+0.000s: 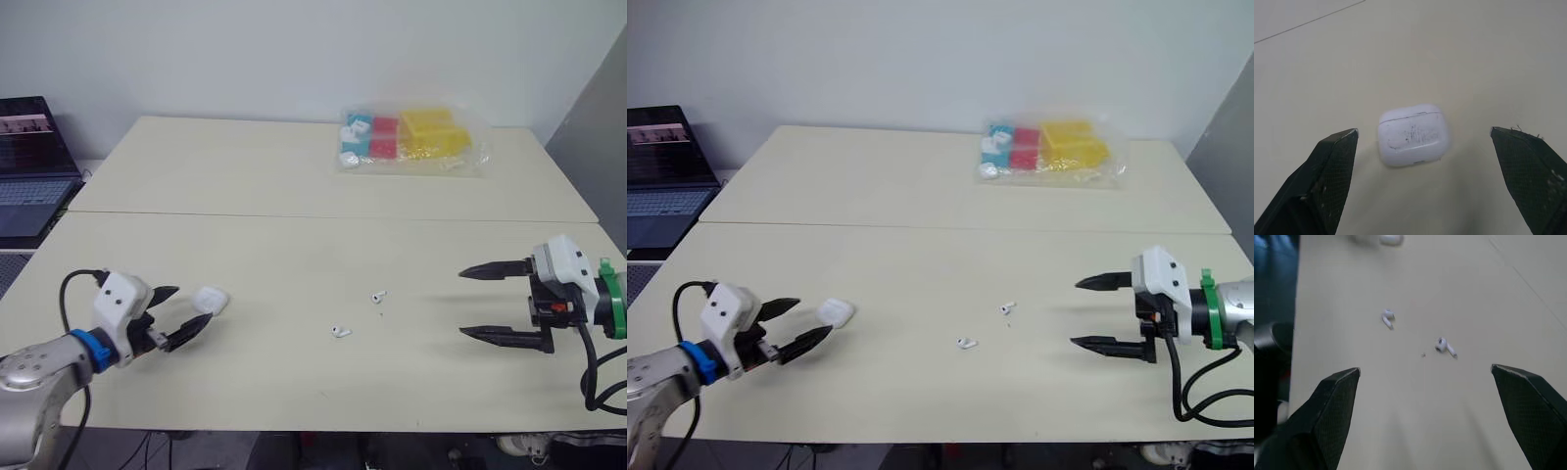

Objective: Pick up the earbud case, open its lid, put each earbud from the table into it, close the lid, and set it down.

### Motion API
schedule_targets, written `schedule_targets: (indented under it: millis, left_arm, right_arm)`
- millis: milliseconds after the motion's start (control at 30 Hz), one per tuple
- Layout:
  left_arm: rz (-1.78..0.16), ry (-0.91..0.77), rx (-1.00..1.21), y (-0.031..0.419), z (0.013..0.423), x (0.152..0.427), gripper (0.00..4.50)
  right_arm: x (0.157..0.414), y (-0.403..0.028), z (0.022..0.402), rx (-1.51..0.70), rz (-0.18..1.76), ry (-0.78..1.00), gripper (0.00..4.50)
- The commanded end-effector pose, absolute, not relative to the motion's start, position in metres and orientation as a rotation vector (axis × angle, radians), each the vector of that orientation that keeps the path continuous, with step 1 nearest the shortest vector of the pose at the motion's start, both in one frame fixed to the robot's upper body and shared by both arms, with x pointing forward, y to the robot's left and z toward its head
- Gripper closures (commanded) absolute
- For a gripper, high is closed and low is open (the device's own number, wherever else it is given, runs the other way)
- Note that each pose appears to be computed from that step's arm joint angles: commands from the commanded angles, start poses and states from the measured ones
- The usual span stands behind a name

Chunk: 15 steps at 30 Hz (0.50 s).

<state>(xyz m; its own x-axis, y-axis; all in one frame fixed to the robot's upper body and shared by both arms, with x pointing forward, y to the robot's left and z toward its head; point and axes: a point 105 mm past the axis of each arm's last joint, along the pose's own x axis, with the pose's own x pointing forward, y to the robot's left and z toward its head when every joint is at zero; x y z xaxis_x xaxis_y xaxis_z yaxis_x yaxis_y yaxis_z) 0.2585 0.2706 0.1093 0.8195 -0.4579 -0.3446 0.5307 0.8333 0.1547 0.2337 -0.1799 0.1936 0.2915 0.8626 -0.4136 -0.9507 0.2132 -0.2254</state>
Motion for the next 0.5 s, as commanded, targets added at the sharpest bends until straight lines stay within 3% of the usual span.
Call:
schedule_targets:
  millis: [33,500]
  left_arm:
    - [-0.518,0.319,0.254,0.27,0.105,0.262,0.0]
    - [-0.523,0.445,0.207,0.266,0.076,0.279,0.0]
  right_arm:
    - [0.23,-0.172,0.197,-0.49,1.3,0.21,0.02]
    - [0.222,-0.15,0.202,-0.554,1.38,0.18,0.02]
